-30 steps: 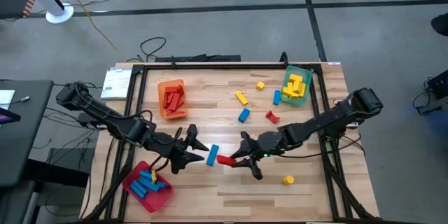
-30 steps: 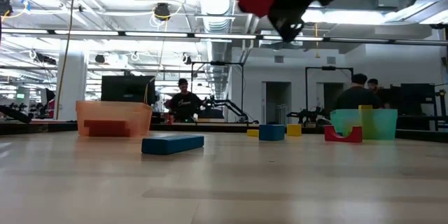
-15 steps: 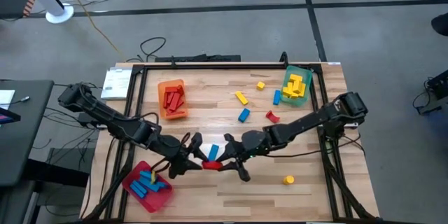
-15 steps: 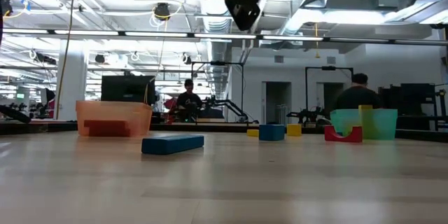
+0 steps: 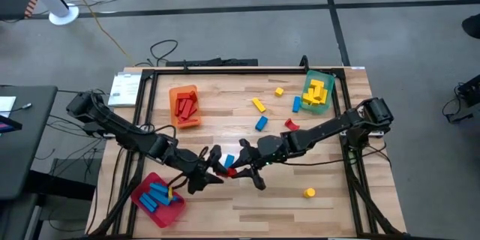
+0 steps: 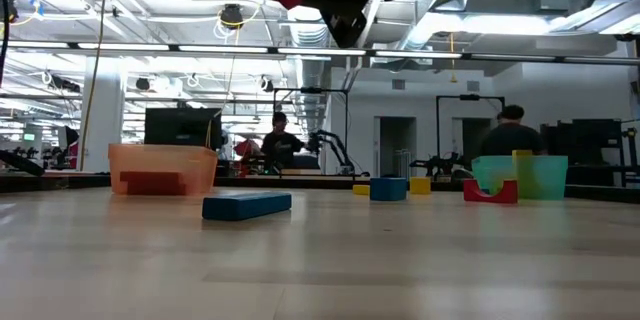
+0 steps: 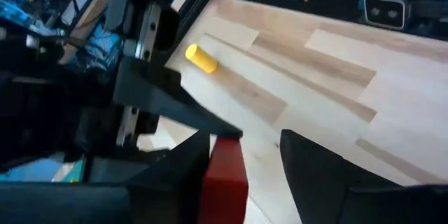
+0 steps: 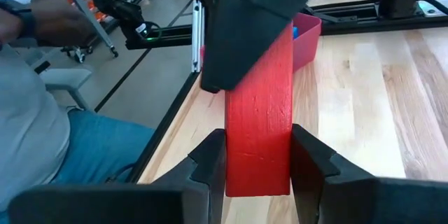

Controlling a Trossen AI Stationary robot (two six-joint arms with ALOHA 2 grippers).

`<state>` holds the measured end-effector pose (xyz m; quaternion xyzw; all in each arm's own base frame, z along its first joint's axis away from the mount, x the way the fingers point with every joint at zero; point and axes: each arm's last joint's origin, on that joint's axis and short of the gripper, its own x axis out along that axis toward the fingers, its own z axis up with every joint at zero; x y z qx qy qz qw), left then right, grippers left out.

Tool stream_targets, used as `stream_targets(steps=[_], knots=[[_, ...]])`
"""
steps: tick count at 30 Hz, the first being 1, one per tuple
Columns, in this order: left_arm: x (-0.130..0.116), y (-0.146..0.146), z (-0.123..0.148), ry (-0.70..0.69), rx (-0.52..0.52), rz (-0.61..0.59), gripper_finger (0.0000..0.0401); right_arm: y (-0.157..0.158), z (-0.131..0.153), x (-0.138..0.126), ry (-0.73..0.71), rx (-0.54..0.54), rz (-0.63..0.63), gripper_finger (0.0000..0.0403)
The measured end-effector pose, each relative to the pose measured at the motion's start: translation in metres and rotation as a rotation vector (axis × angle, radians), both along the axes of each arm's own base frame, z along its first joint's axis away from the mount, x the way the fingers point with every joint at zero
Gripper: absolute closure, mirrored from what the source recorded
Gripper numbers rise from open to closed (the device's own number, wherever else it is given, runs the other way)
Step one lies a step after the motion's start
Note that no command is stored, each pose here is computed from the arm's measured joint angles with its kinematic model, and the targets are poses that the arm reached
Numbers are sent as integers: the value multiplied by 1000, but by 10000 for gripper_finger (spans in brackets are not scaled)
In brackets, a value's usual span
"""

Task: Sort blocks
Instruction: Put the red wooden block into the orange bin

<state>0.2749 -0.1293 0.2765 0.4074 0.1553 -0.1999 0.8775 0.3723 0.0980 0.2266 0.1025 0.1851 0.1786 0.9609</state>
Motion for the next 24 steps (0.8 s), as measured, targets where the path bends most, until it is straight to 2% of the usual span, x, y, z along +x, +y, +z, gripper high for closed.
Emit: stream_targets(steps=[14, 24], knots=[[0, 2, -1, -5, 35, 40, 332, 0, -1, -1, 13, 0, -1, 280], [-1, 2, -2, 11, 61, 42, 343, 0, -2, -1, 26, 2, -7, 269]])
